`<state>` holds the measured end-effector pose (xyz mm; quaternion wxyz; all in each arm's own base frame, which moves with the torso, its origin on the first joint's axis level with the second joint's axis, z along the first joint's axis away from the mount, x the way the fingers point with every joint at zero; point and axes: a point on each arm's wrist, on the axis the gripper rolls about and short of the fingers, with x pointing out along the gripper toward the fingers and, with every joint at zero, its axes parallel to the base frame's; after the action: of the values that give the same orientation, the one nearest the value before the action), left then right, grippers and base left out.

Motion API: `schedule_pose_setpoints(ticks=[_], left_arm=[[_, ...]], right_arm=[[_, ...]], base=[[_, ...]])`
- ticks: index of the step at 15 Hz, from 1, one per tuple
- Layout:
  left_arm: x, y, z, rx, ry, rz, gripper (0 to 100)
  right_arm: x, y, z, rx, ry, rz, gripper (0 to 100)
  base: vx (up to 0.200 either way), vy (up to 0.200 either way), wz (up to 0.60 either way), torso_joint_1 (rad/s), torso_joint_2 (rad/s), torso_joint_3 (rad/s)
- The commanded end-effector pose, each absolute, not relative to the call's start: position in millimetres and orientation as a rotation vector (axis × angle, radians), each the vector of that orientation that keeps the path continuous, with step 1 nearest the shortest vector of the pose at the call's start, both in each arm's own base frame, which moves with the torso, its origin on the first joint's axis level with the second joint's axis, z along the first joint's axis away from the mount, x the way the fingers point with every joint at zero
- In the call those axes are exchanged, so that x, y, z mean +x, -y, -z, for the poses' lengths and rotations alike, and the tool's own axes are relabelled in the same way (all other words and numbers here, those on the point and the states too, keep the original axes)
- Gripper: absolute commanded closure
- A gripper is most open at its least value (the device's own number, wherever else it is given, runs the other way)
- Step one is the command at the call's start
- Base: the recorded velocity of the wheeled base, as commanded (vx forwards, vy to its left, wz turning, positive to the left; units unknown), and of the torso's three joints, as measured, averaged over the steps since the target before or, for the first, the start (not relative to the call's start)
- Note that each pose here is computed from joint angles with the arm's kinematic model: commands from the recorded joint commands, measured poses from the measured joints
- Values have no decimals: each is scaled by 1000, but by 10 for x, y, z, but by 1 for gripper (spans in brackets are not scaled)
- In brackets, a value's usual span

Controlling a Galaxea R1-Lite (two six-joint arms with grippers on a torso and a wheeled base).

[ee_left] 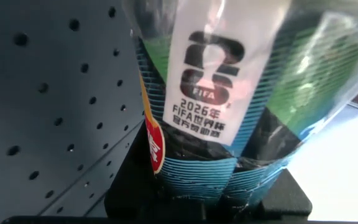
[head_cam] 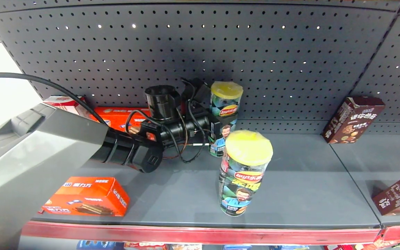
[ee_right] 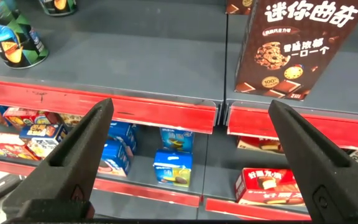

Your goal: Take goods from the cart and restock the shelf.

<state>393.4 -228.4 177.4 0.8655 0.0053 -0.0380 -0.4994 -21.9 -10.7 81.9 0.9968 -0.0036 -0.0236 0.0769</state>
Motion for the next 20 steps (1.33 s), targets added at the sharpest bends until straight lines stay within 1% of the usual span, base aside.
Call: schedule_pose_setpoints(ticks=[1, 3, 4, 5, 8, 10, 11, 13, 14, 17, 18, 19, 20], left_arm=[[3939, 2302, -1735, 11, 71, 1049, 100], [3947, 2306, -1700, 14, 65, 1049, 100], [3947, 2313, -1707, 10, 82, 1048, 0], [3945, 2303, -1708, 10, 96, 1042, 0], [3916, 2232, -1643, 13, 74, 1030, 0], [3886, 2215, -1664, 11, 71, 1029, 0], [3832, 2186, -1725, 14, 92, 1027, 0], [3766, 2139, -1797, 14, 103, 1008, 0], [3679, 2084, -1877, 12, 107, 968, 0], [3398, 1926, -2082, 10, 116, 936, 0], [3366, 1907, -2097, 10, 114, 923, 0], [3293, 1839, -2160, 8, 112, 856, 0], [3261, 1791, -2149, 9, 75, 778, 0]], right_arm=[[-218, 107, -821, -8, 46, -154, 0], [-218, 107, -821, -8, 46, -154, 0], [-217, 107, -816, -7, 45, -155, 0], [-218, 107, -821, -6, 46, -155, 0], [-217, 106, -815, -7, 43, -156, 0], [-217, 106, -815, -8, 43, -158, 0], [-217, 106, -816, -8, 45, -156, 0], [-217, 106, -816, -8, 45, -156, 0], [-217, 106, -816, -7, 45, -156, 0], [-217, 106, -816, -7, 45, -158, 0], [-217, 106, -816, -7, 45, -158, 0], [-217, 106, -818, -6, 46, -158, 0], [-217, 106, -818, -6, 46, -158, 0]], base=[[0, 0, 0, 0, 0, 0], [0, 0, 0, 0, 0, 0], [0, 0, 0, 0, 0, 0], [0, 0, 0, 0, 0, 0], [0, 0, 0, 0, 0, 0], [0, 0, 0, 0, 0, 0], [0, 0, 0, 0, 0, 0], [0, 0, 0, 0, 0, 0], [0, 0, 0, 0, 0, 0], [0, 0, 0, 0, 0, 0], [0, 0, 0, 0, 0, 0], [0, 0, 0, 0, 0, 0], [0, 0, 0, 0, 0, 0]])
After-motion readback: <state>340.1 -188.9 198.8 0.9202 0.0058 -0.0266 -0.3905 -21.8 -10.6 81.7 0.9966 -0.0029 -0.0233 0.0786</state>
